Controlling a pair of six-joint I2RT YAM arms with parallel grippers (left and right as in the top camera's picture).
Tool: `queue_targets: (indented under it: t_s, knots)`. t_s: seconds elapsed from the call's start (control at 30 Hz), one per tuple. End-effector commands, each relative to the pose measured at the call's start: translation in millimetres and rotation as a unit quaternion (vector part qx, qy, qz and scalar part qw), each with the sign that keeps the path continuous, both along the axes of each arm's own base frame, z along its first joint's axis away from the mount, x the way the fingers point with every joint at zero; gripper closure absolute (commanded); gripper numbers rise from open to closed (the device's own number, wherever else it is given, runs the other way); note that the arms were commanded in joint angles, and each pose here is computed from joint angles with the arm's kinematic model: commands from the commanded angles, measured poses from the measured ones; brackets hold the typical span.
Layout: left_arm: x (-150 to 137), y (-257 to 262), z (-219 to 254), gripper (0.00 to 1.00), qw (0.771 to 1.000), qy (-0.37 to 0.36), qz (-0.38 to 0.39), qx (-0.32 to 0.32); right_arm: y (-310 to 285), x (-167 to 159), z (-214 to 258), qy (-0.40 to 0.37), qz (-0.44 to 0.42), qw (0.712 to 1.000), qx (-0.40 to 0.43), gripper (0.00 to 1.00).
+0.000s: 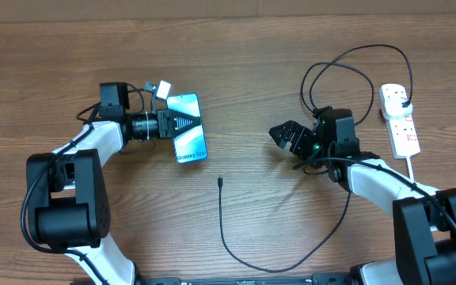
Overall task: Plug charger to phone and switch on socket
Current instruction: 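Hold the phone upright with the left gripper while the right gripper waits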
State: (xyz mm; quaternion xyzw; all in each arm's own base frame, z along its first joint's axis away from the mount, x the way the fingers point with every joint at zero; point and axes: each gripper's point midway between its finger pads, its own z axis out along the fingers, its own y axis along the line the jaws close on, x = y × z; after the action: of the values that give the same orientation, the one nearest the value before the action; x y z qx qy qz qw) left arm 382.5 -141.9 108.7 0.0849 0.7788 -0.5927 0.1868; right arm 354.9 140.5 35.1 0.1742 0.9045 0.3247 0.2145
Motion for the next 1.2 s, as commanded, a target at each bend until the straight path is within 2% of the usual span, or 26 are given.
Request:
queue_targets:
  t_s: [0.0,0.2,0.53,1.17]
  knots:
    - [1,2,18,0.96,0.999,0.03,0.008,-0.024,-1,2,0,-0.004,-0.001,1.0,-0.005,0.0]
    - [7,4,4,0.96,0.999,0.036,0.03,0.013,-1,2,0,-0.004,-0.001,1.0,-0.005,0.0]
    - [12,7,-3,0.96,0.998,0.034,0.045,0.037,-1,2,0,-0.004,-0.001,1.0,-0.005,0.0]
    - [12,7,-3,0.96,0.997,0.04,0.047,0.035,-1,2,0,-0.004,-0.001,1.0,-0.005,0.0]
